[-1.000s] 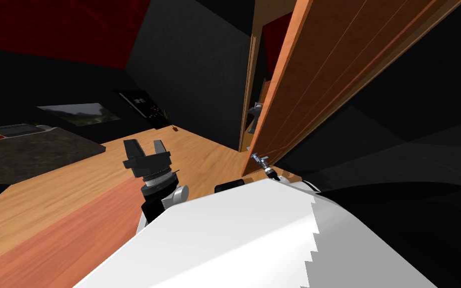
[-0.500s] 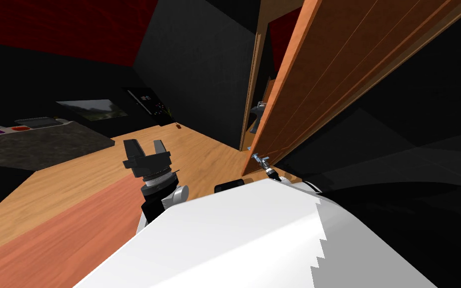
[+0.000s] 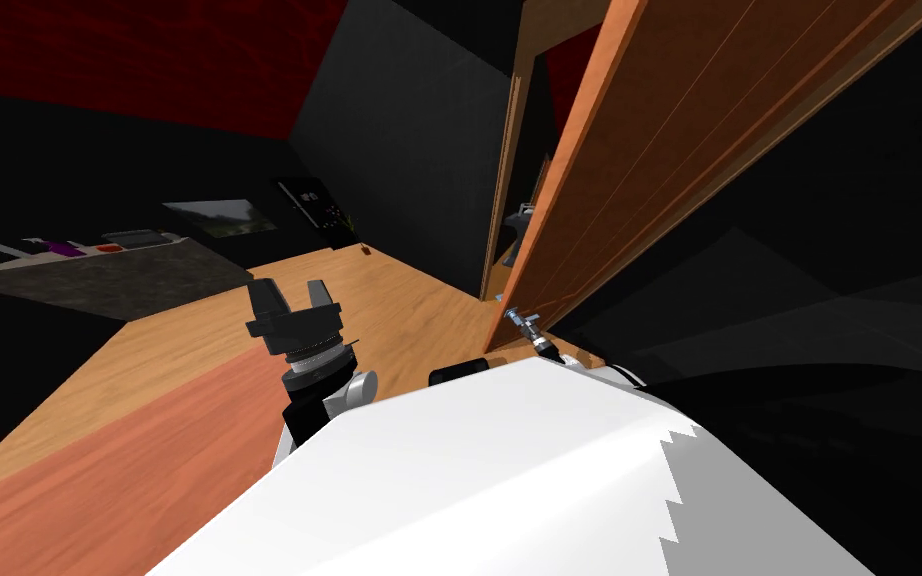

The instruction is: Pull the door open

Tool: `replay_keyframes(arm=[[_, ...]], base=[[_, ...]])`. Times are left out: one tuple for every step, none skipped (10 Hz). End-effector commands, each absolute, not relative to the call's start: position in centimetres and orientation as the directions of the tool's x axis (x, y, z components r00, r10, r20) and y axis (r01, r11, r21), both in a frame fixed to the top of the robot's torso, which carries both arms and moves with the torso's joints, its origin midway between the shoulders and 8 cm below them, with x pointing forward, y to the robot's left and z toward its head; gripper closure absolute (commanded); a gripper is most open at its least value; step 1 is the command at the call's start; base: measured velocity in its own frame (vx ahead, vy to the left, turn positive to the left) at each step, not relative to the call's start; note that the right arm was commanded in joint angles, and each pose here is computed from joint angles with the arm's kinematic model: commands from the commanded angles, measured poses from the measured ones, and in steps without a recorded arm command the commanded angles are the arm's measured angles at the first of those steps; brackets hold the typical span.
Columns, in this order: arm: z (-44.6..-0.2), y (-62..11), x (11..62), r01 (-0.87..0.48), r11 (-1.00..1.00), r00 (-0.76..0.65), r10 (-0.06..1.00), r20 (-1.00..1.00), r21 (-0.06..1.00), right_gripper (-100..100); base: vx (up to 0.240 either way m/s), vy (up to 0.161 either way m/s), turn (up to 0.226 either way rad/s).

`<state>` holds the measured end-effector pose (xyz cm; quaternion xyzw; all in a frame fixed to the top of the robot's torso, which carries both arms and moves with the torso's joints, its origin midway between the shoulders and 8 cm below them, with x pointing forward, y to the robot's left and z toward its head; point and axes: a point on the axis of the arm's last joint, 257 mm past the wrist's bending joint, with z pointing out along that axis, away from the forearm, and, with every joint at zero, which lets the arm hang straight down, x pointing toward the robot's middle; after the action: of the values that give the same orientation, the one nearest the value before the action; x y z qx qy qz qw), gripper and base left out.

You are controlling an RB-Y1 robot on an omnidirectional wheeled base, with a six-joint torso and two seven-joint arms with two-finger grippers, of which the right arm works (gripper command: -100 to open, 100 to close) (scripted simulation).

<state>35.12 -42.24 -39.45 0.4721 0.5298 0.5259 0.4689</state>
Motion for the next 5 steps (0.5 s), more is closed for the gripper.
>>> replay_keyframes(arm=[[-39.38,-42.20,34.68,0.003,-0.001,-0.120,0.993,0.001,1.000,100],[-39.36,-42.30,34.40,0.002,-0.001,-0.121,0.993,0.001,1.000,100],[-39.35,-42.35,34.27,0.002,-0.001,-0.122,0.993,0.001,1.000,100],[-39.33,-42.44,33.99,0.002,0.000,-0.123,0.992,0.001,1.000,100],[-39.31,-42.53,33.74,0.001,0.000,-0.124,0.992,0.000,1.000,100]], base=[[-0.189,-0.100,0.230],[-0.177,-0.110,0.187],[-0.172,-0.083,0.176],[-0.174,-0.071,0.171],[-0.197,-0.084,0.155]])
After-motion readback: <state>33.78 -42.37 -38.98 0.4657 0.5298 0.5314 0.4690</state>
